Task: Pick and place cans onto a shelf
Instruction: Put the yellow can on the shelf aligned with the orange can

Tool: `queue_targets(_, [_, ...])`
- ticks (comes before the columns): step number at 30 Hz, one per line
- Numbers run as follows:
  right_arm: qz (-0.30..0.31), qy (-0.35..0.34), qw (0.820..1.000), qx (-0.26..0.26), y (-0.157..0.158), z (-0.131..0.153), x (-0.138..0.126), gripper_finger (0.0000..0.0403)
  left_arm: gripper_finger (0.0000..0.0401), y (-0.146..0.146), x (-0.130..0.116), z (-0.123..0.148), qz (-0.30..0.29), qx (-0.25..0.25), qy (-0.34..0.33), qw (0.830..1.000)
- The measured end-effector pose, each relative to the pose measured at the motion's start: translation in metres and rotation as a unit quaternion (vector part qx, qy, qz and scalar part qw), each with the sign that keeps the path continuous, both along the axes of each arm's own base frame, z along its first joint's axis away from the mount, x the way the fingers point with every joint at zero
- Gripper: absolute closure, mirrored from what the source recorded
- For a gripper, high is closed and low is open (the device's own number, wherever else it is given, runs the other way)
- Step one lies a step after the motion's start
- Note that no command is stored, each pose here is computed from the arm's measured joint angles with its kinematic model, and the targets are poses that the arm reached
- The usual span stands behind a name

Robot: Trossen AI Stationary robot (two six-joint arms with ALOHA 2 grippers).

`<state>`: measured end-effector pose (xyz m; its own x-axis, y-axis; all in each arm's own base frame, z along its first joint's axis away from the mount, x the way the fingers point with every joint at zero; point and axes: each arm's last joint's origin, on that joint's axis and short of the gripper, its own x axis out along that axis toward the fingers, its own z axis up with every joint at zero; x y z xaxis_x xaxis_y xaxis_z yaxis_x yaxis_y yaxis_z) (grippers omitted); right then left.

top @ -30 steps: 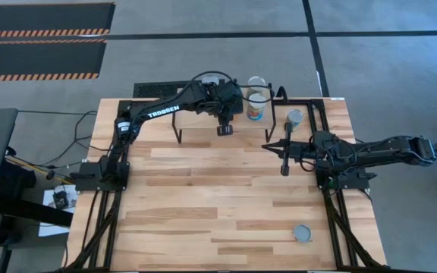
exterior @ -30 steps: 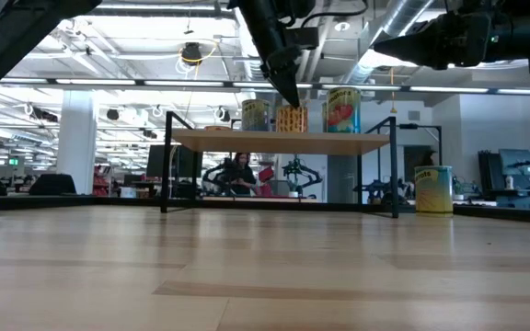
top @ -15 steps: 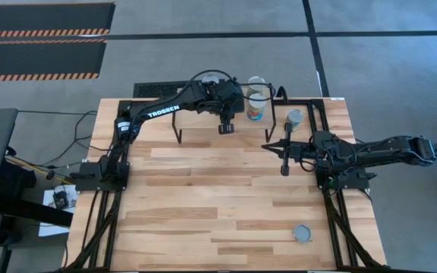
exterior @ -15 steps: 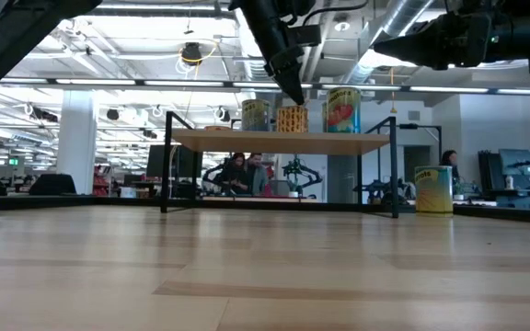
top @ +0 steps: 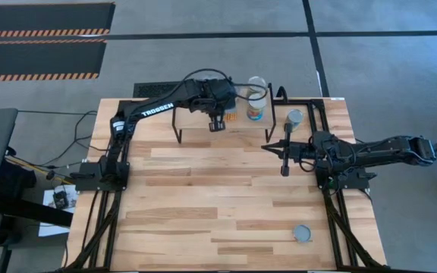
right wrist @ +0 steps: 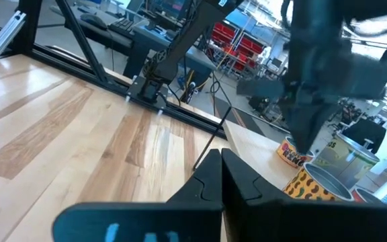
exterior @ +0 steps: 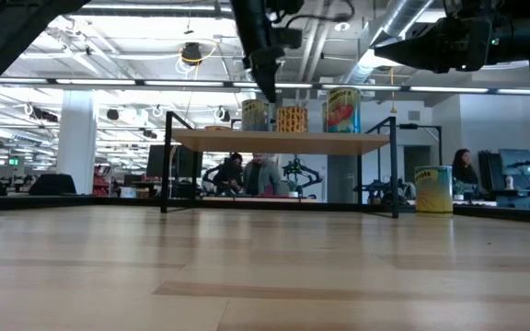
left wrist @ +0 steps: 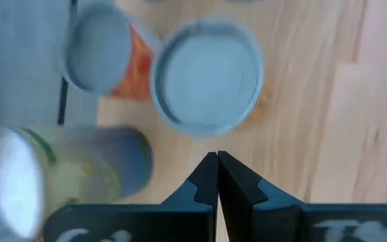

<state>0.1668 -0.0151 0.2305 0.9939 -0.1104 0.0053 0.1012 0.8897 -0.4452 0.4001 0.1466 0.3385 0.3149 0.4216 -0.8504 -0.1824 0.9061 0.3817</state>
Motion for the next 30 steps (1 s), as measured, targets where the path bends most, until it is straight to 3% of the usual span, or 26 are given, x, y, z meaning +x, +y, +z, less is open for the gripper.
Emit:
queue_targets(7, [0.000,0.002,1.000,0.000,0.000,0.000,0.000,0.0393,0.0401,0.007,0.005,-0.023,0.013,0.000,0.002,1.000])
queue_targets(30, [-0.001,0.002,1.000,-0.001,0.000,0.000,0.000,0.0393,0.0401,0.013,0.010,-0.020,0.007,0.000,-0.041,0.999])
